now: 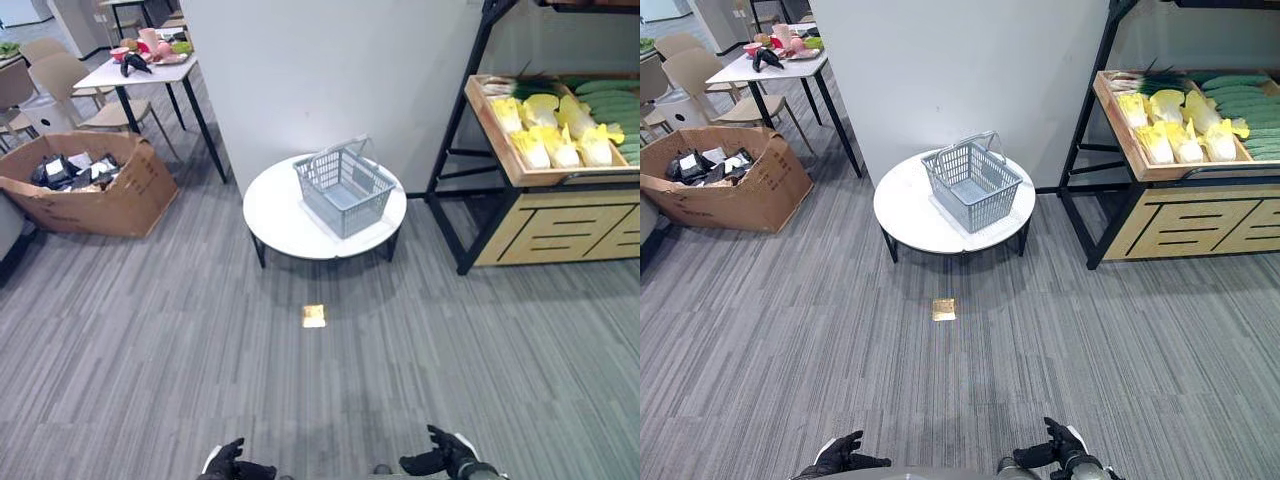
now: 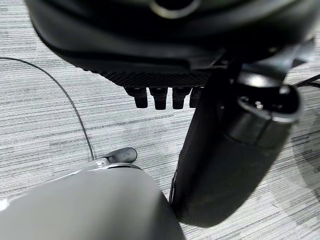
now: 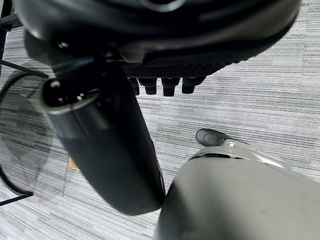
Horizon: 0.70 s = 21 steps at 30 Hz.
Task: Get the vegetables into the basket
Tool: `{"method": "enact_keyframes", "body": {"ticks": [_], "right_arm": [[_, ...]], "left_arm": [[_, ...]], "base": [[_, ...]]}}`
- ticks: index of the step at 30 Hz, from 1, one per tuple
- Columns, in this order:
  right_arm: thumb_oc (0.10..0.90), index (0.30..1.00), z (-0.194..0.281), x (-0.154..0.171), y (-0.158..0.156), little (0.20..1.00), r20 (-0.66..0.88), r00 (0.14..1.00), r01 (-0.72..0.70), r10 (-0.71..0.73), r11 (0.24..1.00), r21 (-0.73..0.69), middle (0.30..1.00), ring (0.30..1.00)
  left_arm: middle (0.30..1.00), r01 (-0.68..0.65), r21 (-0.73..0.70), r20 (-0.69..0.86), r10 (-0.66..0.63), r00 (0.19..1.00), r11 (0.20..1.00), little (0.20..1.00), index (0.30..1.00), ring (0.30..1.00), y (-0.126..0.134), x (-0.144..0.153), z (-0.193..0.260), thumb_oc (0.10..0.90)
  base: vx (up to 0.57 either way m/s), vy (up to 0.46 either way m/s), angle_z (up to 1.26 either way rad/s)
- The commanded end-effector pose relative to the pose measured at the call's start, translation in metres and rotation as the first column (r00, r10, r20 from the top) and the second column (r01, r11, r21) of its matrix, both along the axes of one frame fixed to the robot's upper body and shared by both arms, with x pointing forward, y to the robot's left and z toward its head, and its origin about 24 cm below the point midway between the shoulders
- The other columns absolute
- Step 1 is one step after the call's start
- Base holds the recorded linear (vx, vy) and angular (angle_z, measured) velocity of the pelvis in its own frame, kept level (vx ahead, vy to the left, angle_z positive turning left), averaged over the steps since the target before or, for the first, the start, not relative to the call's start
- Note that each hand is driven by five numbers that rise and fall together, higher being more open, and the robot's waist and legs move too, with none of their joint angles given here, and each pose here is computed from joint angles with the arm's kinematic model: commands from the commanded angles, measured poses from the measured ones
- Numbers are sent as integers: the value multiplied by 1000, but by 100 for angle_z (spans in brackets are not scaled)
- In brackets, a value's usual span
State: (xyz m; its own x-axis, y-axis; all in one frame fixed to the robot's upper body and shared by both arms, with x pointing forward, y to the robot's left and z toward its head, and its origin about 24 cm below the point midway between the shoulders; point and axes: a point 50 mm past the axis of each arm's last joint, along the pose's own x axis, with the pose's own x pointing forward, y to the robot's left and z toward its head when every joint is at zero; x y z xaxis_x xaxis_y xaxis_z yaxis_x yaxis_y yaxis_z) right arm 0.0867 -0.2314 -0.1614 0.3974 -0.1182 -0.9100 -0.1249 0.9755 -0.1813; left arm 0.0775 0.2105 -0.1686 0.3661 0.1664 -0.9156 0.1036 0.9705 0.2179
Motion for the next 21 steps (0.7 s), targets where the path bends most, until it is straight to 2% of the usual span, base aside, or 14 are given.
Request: {"method": "enact_keyframes", "body": {"ticks": [1, 10, 17, 21], "right_arm": [[900, 1000, -4, -20, -4, 1000, -92, 996, -9, 7, 1000, -17, 1000, 1000], [900, 1000, -4, -18, -5, 1000, -86, 996, -14, 13, 1000, -21, 1000, 1000], [900, 1000, 5, 10, -17, 1000, -2, 1000, 12, -12, 999, -50, 1000, 1000], [900, 1000, 7, 7, -26, 1000, 6, 999, 32, -32, 997, -69, 1000, 1000]], "left_arm": [[1000, 31, 6, -60, -31, 998, 999, 1000, 1000, 1000, 0, -14, -3, 900], [1000, 37, 21, -56, -36, 998, 999, 1000, 1000, 1000, 3, -11, -2, 900], [1000, -10, 56, 27, 8, 1000, 998, 1000, 1000, 1000, 16, 16, 6, 900], [1000, -23, 58, 84, 18, 996, 998, 1000, 1000, 1000, 16, 30, 10, 900]], "base": [[0, 0, 0], [-10, -2, 0], [-72, -58, -2], [11, -179, 37]]}}
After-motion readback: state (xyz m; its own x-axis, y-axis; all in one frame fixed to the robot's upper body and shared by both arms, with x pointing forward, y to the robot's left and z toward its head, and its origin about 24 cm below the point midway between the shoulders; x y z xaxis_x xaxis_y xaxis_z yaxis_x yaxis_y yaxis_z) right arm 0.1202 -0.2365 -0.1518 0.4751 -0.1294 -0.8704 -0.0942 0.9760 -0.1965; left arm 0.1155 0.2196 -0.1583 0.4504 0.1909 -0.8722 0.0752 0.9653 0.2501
